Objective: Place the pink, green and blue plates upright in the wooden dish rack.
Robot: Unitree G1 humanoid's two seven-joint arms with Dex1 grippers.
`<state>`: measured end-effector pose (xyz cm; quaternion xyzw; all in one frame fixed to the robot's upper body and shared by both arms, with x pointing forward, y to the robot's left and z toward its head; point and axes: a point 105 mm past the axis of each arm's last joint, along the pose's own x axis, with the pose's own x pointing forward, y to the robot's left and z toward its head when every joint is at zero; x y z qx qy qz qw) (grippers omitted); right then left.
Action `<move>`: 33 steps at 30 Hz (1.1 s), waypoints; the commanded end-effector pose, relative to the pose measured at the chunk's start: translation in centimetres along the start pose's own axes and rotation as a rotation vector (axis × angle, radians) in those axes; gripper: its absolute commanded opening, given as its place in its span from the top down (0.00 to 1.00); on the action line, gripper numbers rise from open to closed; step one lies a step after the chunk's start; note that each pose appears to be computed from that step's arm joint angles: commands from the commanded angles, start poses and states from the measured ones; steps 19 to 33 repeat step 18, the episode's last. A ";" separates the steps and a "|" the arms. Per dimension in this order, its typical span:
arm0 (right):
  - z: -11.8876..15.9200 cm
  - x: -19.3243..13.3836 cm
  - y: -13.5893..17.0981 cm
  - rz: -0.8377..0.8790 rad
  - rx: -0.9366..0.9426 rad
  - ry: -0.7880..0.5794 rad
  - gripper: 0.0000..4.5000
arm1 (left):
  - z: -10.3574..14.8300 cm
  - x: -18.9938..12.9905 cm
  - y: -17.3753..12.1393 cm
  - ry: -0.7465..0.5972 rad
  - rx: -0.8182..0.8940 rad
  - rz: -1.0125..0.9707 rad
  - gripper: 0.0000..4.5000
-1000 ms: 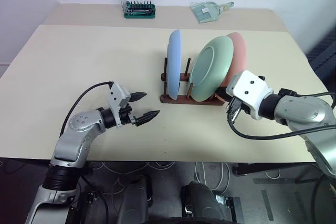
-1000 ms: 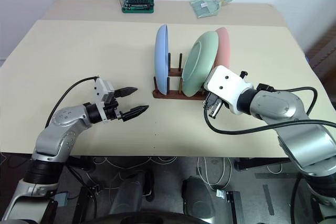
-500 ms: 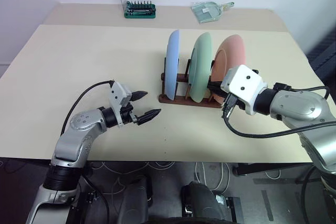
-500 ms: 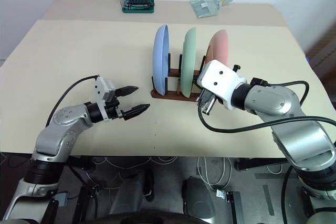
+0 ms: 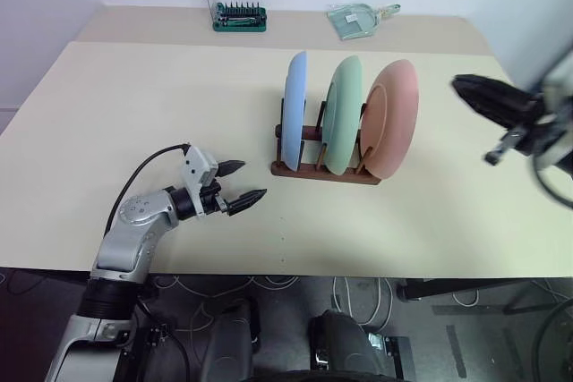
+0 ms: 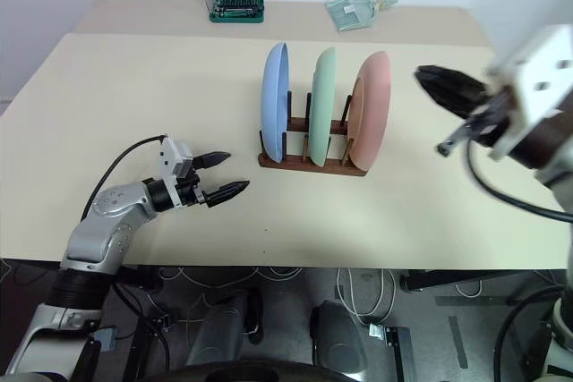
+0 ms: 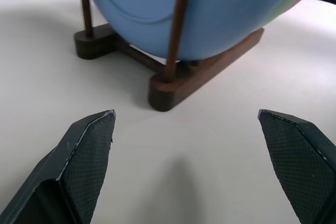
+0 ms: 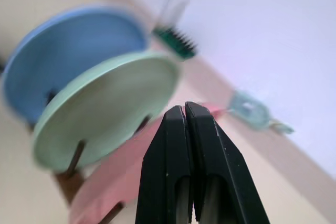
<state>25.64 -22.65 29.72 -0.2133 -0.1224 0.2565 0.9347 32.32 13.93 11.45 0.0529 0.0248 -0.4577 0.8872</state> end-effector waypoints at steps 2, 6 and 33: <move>-5.2 -3.0 -2.0 -0.115 0.116 0.115 0.99 | 0.3 -1.1 2.2 -0.005 0.055 0.074 0.00; -10.6 -3.5 -0.8 -0.131 0.186 0.219 0.99 | -0.5 -2.5 3.7 0.024 0.065 0.138 0.00; -16.2 -4.2 0.3 -0.161 0.272 0.300 0.99 | -0.7 -4.8 4.2 0.034 0.069 0.249 0.00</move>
